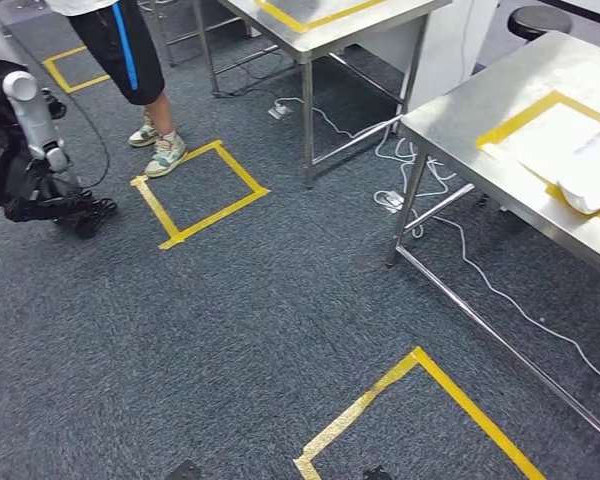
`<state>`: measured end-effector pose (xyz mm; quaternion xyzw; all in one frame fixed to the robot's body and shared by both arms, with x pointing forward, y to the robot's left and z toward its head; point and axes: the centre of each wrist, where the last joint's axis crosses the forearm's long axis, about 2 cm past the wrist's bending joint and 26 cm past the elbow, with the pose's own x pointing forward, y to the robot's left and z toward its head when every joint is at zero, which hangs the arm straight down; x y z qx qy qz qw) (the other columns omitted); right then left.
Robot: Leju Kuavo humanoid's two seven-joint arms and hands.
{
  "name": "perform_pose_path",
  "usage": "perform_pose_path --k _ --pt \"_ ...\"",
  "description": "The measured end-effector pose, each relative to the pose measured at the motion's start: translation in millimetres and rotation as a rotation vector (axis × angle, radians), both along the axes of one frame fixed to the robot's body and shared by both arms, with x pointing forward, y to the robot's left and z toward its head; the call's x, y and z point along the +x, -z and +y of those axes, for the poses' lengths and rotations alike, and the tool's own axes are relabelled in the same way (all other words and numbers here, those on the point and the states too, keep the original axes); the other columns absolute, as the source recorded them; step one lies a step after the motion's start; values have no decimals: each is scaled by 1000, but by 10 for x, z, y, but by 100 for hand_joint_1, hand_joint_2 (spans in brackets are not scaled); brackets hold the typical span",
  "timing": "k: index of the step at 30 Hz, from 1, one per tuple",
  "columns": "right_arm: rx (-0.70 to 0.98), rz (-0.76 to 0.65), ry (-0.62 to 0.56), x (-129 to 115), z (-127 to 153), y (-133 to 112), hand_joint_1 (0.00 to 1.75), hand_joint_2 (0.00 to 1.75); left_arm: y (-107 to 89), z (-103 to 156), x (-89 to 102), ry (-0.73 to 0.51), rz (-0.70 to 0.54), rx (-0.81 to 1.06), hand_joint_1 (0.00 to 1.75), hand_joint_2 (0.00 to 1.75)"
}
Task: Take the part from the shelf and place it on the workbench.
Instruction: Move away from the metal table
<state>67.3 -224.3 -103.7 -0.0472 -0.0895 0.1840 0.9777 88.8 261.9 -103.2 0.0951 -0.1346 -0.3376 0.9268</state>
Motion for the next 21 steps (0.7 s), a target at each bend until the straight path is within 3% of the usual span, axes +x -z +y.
perform_pose_path --k 21 --pt "0 1 -1 5 -1 -1 0 0 4 3 -19 -11 5 -1 0 0"
